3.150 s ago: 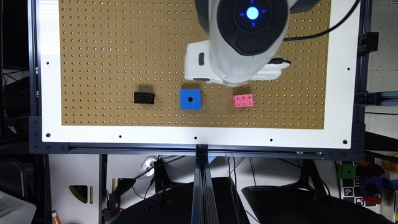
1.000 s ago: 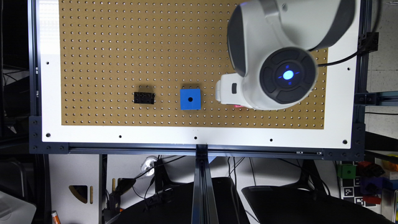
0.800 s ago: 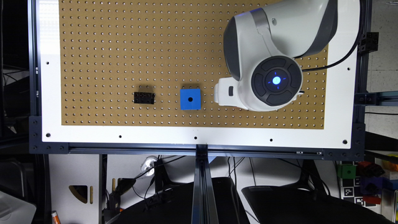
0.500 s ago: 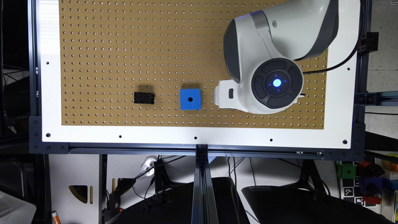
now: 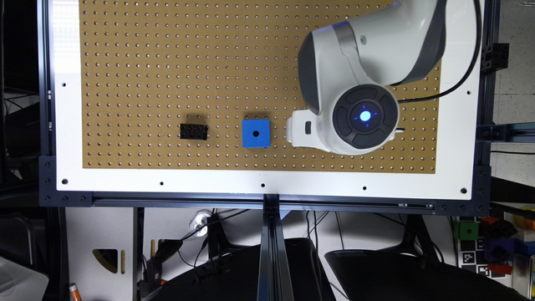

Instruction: Pick up pink block.

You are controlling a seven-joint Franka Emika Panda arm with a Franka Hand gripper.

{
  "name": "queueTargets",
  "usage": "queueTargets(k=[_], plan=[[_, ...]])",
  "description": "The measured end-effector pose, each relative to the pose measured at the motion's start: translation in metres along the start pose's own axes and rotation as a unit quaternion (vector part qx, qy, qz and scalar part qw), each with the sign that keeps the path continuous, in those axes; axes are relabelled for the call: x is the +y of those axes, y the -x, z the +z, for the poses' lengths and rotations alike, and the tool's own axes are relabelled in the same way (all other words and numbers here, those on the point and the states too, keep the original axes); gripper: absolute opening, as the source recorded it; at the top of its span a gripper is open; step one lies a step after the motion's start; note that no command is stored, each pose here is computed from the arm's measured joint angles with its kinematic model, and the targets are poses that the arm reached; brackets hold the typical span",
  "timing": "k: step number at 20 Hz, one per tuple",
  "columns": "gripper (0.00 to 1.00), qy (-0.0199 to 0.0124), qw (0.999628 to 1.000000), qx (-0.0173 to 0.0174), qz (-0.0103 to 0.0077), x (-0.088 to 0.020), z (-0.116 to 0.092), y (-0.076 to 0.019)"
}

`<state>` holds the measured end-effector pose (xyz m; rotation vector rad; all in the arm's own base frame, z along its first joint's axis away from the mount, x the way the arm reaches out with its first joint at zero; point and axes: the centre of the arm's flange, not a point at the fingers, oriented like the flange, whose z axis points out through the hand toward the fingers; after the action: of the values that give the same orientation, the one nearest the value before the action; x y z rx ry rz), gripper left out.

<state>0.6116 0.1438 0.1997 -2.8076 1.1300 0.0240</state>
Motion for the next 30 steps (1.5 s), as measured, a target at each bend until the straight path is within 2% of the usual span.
queueTargets(k=[3,6,8,9,10,11,13,17,18,23,27,30], plan=[[1.00,-0.0016,0.999999,0.0001,0.0004,-0.003,0.002,-0.0028],[1.00,-0.0014,0.999999,0.0004,0.0001,-0.003,0.002,-0.0027],[1.00,0.0008,0.999999,-0.0009,0.0004,-0.002,0.005,-0.0025],[1.00,0.0027,0.999993,-0.0025,0.0007,-0.001,0.011,-0.0023],[1.00,0.0034,0.999987,-0.0037,0.0010,0.000,0.016,-0.0022],[1.00,0.0030,0.999986,-0.0042,0.0011,0.001,0.020,-0.0024],[1.00,0.0017,0.999993,-0.0030,0.0011,0.000,0.019,-0.0034],[1.00,0.0015,0.999994,-0.0029,0.0011,0.000,0.019,-0.0035],[0.00,0.0021,0.999994,-0.0028,0.0006,0.000,0.020,-0.0035],[0.00,0.0019,0.999993,-0.0030,0.0007,0.000,0.020,-0.0035],[0.00,0.0069,0.999974,-0.0019,0.0005,0.002,0.020,-0.0054],[0.00,0.0082,0.999966,-0.0011,-0.0002,0.002,0.019,-0.0058]])
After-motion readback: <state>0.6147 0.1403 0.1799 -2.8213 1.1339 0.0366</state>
